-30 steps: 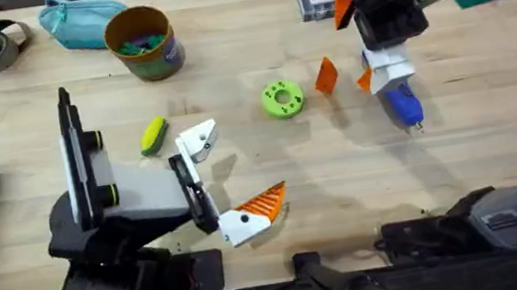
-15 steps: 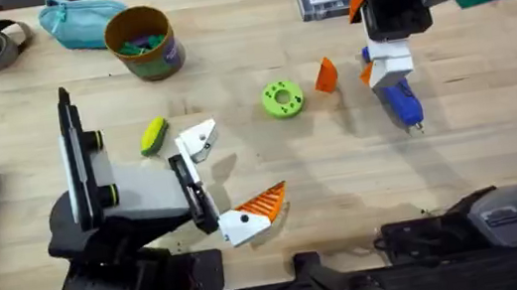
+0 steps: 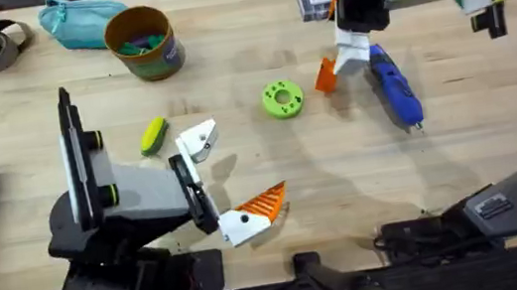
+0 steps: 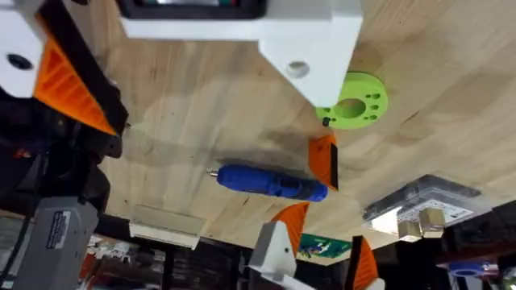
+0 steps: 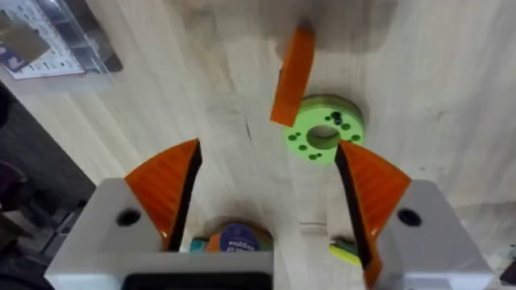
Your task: Pick up the gripper from the table and insert it into the empty holder that is missing its gripper. Then pick up a screw, insert it into the mounting hole, and use the screwdriver to tighten it. Finally, clean up the table by picking up the vegetable and placing it into the bucket.
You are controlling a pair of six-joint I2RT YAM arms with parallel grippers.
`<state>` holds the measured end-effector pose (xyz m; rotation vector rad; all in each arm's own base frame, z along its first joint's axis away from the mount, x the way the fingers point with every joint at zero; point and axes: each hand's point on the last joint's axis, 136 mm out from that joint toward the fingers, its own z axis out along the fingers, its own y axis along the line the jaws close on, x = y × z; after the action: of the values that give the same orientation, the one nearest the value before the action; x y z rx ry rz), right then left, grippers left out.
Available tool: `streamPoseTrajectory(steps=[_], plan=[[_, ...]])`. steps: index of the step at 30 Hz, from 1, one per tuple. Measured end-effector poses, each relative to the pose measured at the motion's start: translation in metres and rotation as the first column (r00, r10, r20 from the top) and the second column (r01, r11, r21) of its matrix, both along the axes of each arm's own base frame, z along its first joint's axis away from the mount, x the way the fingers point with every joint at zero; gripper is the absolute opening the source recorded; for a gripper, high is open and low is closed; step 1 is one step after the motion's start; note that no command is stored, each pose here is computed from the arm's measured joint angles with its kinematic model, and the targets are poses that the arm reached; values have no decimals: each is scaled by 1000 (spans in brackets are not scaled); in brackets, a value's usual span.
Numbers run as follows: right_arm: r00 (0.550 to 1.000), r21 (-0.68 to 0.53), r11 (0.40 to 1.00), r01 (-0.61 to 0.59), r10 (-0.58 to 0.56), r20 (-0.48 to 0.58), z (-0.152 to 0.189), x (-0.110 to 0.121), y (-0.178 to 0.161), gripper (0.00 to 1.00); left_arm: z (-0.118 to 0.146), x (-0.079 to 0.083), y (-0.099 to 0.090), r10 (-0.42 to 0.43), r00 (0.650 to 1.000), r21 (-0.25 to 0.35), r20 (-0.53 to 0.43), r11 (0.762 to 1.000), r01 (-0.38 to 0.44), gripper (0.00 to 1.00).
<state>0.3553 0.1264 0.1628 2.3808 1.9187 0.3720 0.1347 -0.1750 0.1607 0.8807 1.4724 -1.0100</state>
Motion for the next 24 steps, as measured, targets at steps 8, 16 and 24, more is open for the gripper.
streamPoseTrajectory(steps=[8,16,24], plan=[[1000,-3,1000,-15,15,3,-11,9,9,996,0,0,0,0,1000,0,0,1000,0,986],[1000,-21,1000,-15,16,15,-19,17,10,996,0,0,0,-1,1000,0,-1,1000,1,986],[1000,-26,999,-26,26,7,-23,16,14,996,0,0,0,-1,1000,0,0,1000,1,986]])
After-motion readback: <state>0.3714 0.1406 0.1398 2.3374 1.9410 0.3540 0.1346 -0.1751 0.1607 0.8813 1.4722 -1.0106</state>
